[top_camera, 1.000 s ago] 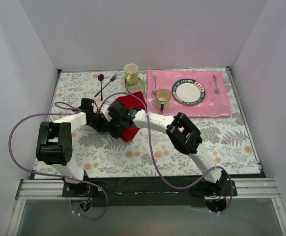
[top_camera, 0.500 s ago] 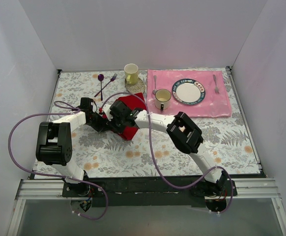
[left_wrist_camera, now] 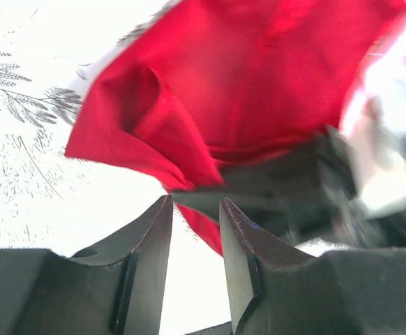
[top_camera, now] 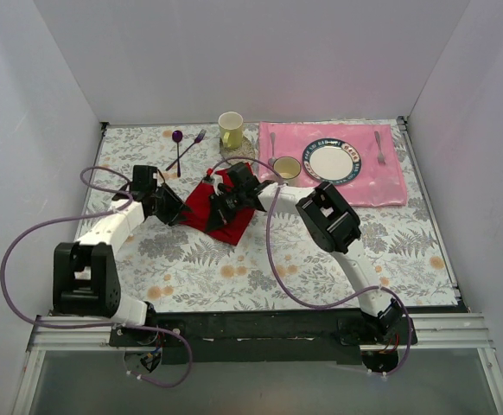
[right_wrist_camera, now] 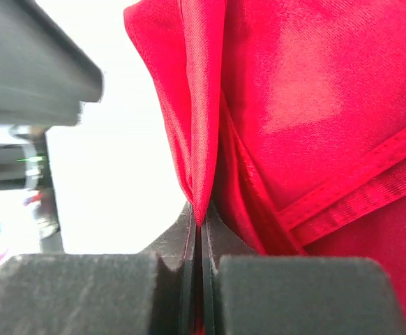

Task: Fold the napkin, place the utensils inside, and roll it up
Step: Roll the napkin with the utensil

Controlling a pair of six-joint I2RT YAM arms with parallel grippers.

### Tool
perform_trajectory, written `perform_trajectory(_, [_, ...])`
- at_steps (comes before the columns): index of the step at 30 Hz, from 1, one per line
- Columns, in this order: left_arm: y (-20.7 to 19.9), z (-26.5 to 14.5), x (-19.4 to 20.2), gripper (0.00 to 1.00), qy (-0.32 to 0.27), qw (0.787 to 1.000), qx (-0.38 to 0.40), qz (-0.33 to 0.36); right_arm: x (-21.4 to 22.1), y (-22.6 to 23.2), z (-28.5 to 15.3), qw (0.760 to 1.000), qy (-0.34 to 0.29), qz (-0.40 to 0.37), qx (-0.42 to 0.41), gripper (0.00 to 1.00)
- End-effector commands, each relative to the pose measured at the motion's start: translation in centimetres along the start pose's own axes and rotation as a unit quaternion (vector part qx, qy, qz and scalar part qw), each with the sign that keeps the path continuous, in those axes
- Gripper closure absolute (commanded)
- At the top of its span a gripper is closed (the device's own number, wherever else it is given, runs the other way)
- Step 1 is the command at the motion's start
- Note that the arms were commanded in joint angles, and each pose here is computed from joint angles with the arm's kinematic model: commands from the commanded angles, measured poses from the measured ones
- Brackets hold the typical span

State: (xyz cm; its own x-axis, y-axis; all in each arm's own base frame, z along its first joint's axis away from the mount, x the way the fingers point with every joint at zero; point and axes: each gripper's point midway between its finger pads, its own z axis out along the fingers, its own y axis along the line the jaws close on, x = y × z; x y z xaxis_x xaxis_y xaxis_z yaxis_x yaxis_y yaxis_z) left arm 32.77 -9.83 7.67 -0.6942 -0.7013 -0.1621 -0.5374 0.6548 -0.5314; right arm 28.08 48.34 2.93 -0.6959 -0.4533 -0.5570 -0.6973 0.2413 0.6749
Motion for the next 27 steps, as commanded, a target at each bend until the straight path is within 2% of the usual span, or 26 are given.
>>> perform_trajectory(1, [-1.4, -3.0, -0.8, 0.67, -0.061, 0.996, 0.052, 0.035, 4.3, -2.0, 0.7, 0.989, 0.041, 0.135, -0.05, 0.99])
perform_trajectory(3, [-1.4, -3.2, 0.6, 0.72, -0.046, 0.995, 0.083, 0.04, 4.3, -1.9, 0.4, 0.984, 0.036, 0.159, -0.069, 0.99])
perform_trajectory(4, [-2.0, -3.2, 0.6, 0.78, -0.048, 0.993, 0.103, 0.043, 4.1, -2.2, 0.4, 0.984, 0.027, 0.16, -0.076, 0.99])
perform_trajectory(6, [-1.5, -2.4, 1.8, 0.83, -0.025, 0.993, 0.11, 0.028, 4.3, -2.0, 0.3, 0.977, 0.027, 0.194, -0.09, 0.99])
perform_trajectory(7, [-1.7, -2.1, 1.8, 0.89, -0.024, 0.993, 0.115, 0.026, 4.3, -2.3, 0.2, 0.976, 0.024, 0.197, -0.09, 0.99])
perform_trajectory(10, [-1.4, -0.8, 2.5, 0.97, -0.009, 0.994, 0.111, 0.024, 4.3, -2.5, 0.2, 0.975, 0.022, 0.203, -0.084, 0.99])
perform_trajectory(14, [-1.3, 0.3, 2.7, 1.0, -0.003, 0.994, 0.108, 0.021, 4.3, -2.6, 0.2, 0.976, 0.021, 0.202, -0.077, 0.99])
perform_trajectory(27, [-1.3, 2.5, 2.8, 1.0, 0.008, 0.996, 0.084, 0.017, 4.3, -3.7, 0.0, 0.983, 0.034, 0.178, -0.032, 0.99])
